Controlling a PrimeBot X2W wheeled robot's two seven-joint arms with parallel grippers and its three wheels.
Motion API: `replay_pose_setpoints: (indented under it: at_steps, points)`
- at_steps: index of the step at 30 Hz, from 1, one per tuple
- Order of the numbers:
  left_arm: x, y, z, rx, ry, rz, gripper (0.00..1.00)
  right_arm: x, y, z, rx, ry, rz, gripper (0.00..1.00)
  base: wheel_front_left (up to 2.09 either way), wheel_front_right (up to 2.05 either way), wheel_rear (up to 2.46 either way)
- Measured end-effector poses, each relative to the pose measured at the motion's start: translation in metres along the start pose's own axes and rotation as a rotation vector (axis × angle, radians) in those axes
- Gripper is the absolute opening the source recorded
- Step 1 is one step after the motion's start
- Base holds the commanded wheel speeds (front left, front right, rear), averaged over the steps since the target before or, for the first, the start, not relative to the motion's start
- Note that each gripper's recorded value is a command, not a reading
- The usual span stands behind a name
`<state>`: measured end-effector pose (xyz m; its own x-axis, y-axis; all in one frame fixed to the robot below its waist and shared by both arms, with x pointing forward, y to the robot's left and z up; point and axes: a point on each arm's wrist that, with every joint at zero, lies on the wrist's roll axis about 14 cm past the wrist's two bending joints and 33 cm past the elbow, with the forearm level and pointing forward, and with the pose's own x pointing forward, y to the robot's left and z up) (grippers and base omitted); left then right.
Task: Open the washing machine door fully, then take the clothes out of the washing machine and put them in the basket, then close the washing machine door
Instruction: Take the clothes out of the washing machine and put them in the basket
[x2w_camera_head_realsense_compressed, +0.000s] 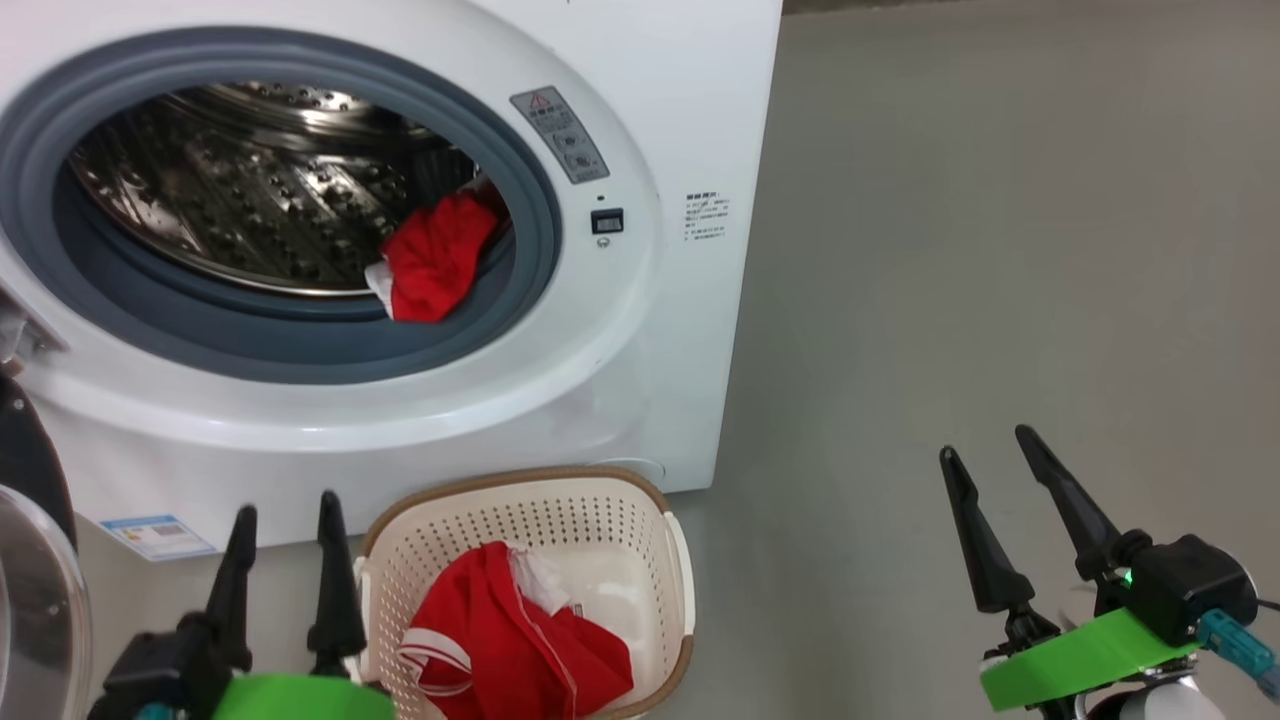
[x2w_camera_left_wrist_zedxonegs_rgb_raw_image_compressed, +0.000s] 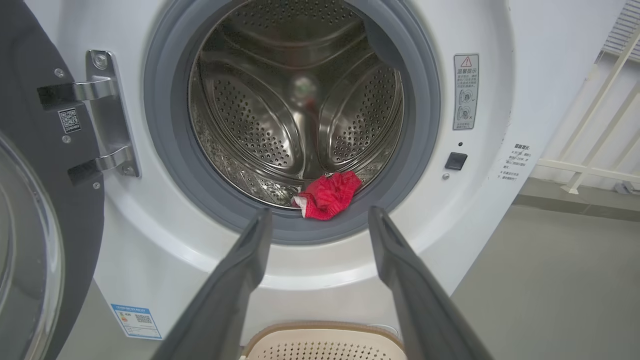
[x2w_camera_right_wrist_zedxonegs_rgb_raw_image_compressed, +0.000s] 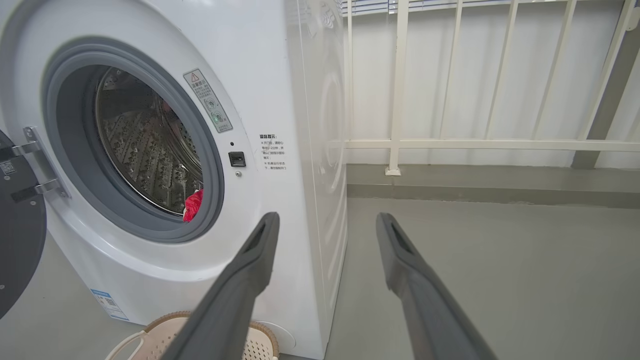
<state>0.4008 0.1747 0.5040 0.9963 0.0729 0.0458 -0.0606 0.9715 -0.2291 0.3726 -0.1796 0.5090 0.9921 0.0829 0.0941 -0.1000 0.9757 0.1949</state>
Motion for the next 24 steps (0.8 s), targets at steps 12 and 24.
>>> replay_pose_setpoints:
  at_steps: [12, 24]
  points:
    - [0.077, -0.03, 0.004, -0.043, -0.031, -0.08, 1.0, 0.032, -0.005, -0.019, -0.019, 0.044, 0.019, 1.0, 0.0, 0.0, 0.0]
    - [0.144, -0.029, -0.023, -0.03, 0.014, -0.078, 1.0, 0.055, -0.011, -0.045, -0.021, 0.097, 0.025, 1.0, 0.0, 0.0, 0.0]
